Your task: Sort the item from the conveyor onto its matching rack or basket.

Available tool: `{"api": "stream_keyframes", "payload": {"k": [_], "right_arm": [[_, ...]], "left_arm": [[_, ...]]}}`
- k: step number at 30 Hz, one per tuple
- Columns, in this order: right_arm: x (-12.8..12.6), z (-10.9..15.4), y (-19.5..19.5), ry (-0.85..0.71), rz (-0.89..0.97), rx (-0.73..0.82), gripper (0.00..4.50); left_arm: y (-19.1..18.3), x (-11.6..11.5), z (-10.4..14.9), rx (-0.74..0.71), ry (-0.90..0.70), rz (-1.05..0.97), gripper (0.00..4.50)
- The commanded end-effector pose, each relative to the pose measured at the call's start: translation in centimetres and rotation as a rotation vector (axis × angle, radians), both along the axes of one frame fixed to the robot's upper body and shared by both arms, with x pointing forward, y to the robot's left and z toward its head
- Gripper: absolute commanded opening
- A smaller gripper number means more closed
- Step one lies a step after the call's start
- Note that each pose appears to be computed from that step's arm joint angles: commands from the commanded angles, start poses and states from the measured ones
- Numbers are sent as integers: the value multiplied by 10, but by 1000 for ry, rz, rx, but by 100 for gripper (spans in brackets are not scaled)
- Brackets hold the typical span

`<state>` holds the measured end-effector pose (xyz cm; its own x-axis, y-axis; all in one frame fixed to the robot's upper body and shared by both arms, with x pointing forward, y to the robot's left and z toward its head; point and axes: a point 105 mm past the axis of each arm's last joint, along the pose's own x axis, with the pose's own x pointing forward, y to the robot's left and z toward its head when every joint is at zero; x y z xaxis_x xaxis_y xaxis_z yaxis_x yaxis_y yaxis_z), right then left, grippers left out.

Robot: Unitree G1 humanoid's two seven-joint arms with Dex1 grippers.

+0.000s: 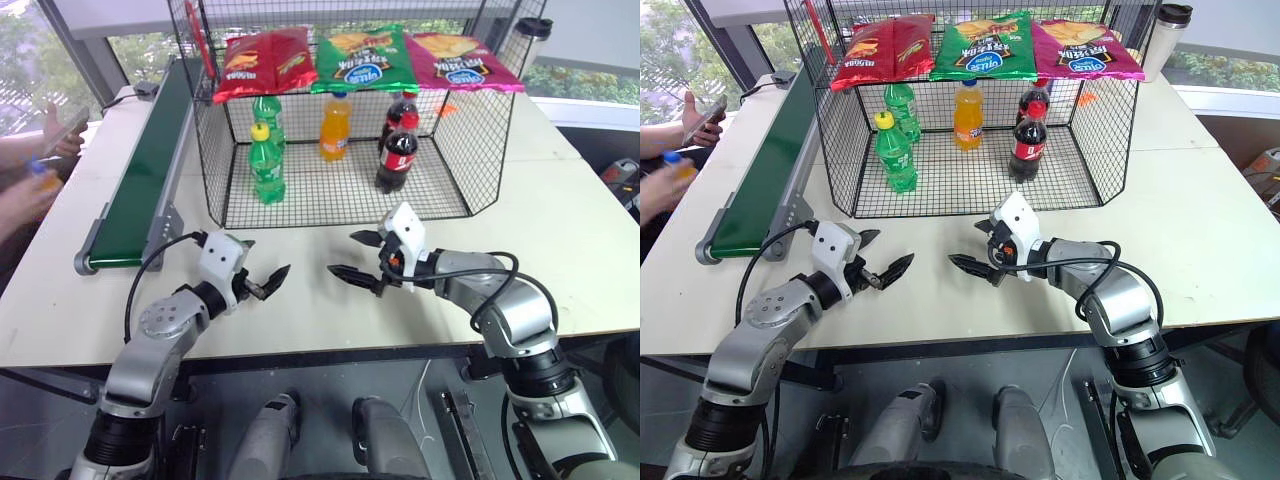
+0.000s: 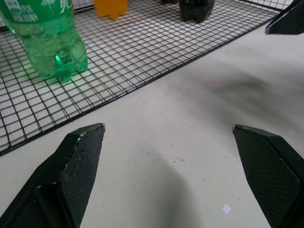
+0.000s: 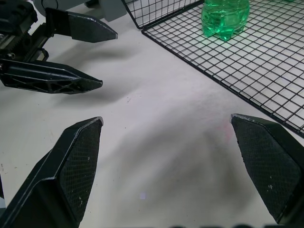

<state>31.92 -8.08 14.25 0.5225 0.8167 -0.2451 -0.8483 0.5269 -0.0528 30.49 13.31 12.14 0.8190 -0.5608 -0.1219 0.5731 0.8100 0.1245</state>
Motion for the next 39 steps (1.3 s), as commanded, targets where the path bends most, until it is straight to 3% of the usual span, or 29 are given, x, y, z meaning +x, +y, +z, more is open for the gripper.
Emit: {"api": "stream_keyframes", "payload": {"k": [1,39], "right_arm": [[-3,16,4,-55,28,14,445],[-5,20,7,-79,51,17,445]], "left_arm": [[-3,-1,15,-10,-72,-13,450],[-2,1,12,7,-56,4,450]]}}
